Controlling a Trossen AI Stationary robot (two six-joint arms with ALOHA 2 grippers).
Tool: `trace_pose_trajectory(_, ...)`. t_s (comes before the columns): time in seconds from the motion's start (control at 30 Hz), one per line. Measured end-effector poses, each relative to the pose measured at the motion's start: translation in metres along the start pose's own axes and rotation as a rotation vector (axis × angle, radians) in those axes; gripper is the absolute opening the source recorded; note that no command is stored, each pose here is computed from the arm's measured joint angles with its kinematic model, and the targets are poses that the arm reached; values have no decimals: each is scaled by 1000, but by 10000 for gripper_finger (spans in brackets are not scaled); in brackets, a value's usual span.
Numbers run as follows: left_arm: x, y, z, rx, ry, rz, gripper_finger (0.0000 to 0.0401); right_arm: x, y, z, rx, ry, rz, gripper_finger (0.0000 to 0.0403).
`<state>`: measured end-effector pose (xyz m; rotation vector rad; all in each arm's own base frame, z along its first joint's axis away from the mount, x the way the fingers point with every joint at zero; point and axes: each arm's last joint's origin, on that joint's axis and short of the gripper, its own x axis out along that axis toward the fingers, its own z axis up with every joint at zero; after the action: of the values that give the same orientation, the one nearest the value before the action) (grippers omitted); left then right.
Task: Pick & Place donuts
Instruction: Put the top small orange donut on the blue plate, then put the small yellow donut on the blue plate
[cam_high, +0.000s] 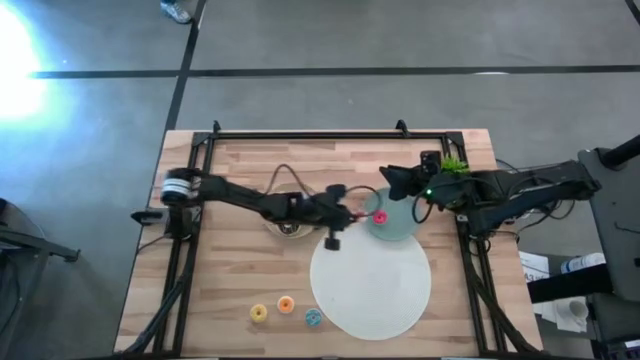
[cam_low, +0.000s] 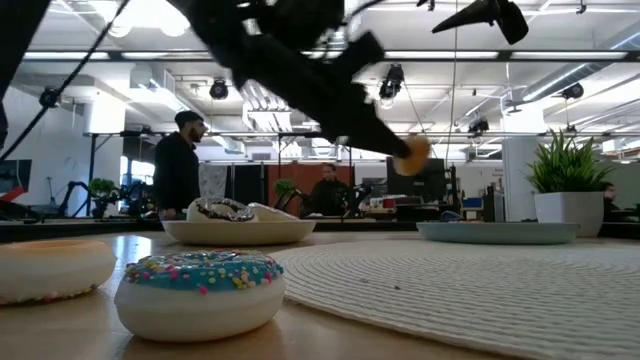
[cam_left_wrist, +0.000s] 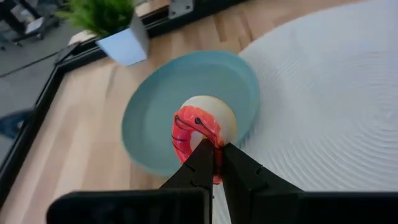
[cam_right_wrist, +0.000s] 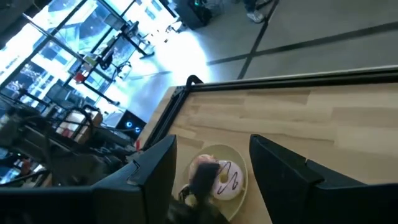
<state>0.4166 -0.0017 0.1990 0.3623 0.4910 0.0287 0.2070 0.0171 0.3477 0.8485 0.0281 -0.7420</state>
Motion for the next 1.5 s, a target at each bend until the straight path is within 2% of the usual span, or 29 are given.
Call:
trace_pose_trajectory(0.23,60,15,18,53,126,13,0,-18,-4,18,-12,-27,54,194)
trace_pose_trajectory(0.33,80,27,19,51,163,70,0,-28,-8,28,-22,-45,82,194)
trace_pose_trajectory(0.57,106,49,7,61,240,94,0,-43,-14,41,-41,-70,115,194)
trace_pose_trajectory(0.73,108,50,4,116,324,51,0,-44,-17,41,-59,-62,103,194)
trace_pose_trajectory(0.9,108,49,1,97,343,30,8,-43,-17,40,-62,-59,100,194)
trace_pose_trajectory(1.0,108,48,-1,88,352,34,37,-43,-17,40,-62,-59,100,194)
trace_pose_trajectory(1.27,104,52,7,73,348,41,148,-44,-18,40,-61,-60,101,194)
trace_pose_trajectory(1.37,95,54,17,73,356,35,167,-44,-18,40,-62,-59,101,194)
trace_pose_trajectory(1.5,72,60,30,60,392,12,172,-44,-18,40,-78,-57,103,194)
